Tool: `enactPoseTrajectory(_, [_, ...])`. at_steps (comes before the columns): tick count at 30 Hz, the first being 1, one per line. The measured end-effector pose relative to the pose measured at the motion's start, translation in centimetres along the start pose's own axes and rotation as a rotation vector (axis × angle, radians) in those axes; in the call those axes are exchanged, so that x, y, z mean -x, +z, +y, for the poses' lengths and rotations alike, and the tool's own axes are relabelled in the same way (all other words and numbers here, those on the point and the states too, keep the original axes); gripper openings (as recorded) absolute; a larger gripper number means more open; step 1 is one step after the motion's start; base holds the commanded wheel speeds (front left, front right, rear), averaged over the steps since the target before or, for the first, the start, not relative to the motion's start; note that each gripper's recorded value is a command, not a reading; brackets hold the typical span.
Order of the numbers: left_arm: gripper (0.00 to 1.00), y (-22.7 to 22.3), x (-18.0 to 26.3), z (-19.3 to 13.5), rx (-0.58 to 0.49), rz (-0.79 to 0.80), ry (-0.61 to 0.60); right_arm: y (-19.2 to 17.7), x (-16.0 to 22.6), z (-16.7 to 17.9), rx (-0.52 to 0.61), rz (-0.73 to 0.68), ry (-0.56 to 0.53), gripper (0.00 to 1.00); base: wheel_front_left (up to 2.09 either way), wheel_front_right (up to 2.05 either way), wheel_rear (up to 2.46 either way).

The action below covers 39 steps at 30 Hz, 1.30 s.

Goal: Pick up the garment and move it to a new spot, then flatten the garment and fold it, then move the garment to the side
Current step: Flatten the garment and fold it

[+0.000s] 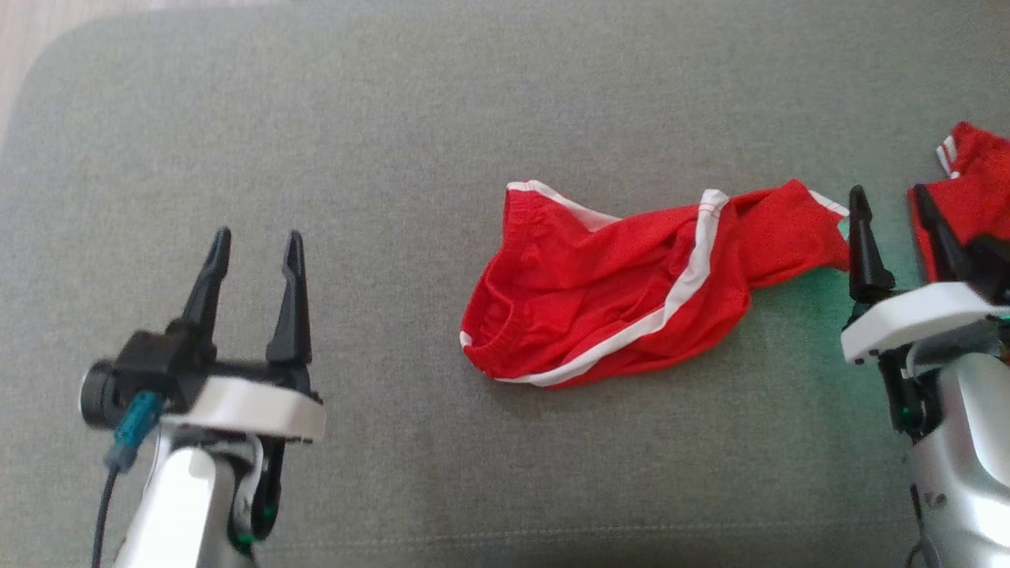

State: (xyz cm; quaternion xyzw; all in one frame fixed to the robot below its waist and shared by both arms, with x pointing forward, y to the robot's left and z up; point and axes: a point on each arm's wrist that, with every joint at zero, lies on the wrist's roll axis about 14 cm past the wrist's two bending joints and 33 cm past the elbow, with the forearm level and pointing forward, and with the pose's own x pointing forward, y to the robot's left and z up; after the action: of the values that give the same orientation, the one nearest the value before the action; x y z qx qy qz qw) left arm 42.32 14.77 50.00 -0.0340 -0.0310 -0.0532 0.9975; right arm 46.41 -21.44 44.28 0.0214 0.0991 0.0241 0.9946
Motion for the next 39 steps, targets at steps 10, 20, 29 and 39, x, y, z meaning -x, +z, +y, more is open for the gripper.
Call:
enactPoseTrajectory(10, [1.00,0.6,1.9,-0.7,-0.003,-0.007,-0.015,5.5,4.9,3.3,0.015,-0.171,0.082,1.00,0.00,0.00,0.00])
enactPoseTrajectory(20, [1.00,0.5,2.6,-0.8,-0.005,0.001,-0.013,5.2,8.6,5.8,-0.033,-0.143,0.114,1.00,0.00,0.00,0.00])
enactPoseTrajectory(29, [1.00,0.0,2.8,-0.4,-0.014,0.016,-0.008,5.4,8.8,6.0,-0.038,-0.134,0.115,1.00,0.00,0.00,0.00])
enactPoseTrajectory(39, [1.00,-0.5,2.8,-0.8,-0.018,0.031,-0.027,4.6,8.7,6.2,-0.046,-0.108,0.117,1.00,0.00,0.00,0.00])
